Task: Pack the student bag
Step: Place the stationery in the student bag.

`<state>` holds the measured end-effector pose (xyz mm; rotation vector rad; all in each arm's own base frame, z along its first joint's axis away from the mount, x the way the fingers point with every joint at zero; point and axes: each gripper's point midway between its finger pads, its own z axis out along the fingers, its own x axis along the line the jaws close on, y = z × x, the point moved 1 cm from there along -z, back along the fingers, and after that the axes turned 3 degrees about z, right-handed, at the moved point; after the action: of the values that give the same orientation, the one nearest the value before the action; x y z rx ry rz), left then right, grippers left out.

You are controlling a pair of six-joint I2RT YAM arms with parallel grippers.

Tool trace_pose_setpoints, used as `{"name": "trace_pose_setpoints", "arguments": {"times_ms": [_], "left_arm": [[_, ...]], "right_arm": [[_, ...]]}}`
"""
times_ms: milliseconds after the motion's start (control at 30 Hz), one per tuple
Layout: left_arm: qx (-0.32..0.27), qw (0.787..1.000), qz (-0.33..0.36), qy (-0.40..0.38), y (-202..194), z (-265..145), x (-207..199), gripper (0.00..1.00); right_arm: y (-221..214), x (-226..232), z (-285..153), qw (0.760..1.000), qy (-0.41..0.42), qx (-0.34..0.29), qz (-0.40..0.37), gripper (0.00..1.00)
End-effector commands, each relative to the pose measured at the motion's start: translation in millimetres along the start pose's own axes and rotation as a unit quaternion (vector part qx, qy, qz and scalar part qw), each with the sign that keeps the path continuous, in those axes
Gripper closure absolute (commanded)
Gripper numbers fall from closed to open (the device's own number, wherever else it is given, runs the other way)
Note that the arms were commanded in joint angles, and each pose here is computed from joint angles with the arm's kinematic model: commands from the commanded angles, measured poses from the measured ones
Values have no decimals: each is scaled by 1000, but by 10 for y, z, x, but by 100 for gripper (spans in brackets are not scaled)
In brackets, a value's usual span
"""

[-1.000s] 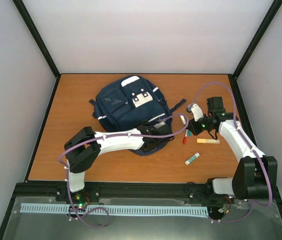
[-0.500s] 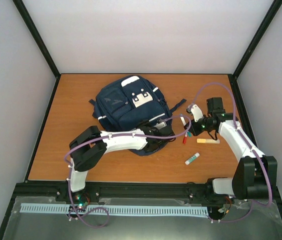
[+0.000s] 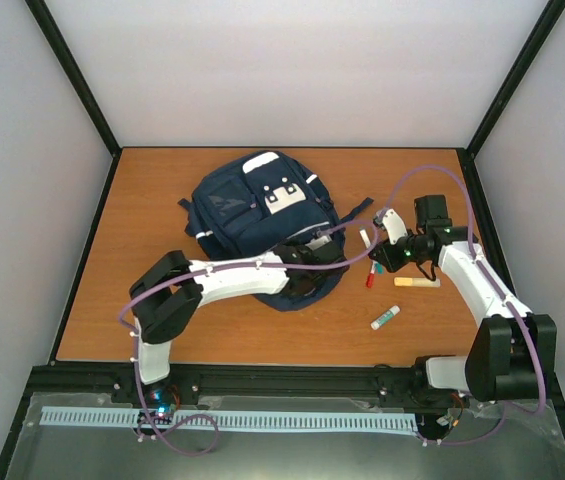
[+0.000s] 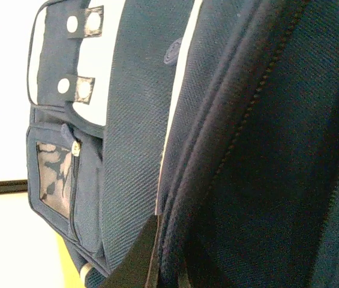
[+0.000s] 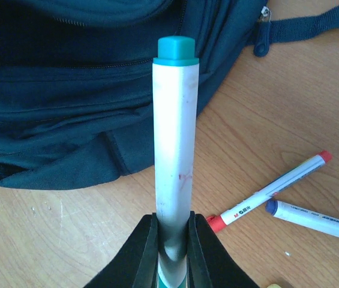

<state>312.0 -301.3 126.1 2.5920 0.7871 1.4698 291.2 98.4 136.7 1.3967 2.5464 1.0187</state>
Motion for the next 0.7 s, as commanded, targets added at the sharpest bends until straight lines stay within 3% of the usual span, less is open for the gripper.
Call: {"name": "trace_pose_setpoints", "arguments": {"times_ms": [0,300,467,667], "left_arm": [[-36,996,-80,-21,219,-217,526,99],[-67,985,-142,-71,250,-308,931,99],[-78,975,-174,-111,132,-307,1061,99],[-123,957,-228,-134,41,-494,1413,99]], "right_arm": [[111,98,-148,999,7,-30,-39,97],[223,335,-314,995,23,-38,-89,97],[370,679,-379,980,17,-33,-194,97],[459,1091,-447,938,-2,-15,-347,97]]}}
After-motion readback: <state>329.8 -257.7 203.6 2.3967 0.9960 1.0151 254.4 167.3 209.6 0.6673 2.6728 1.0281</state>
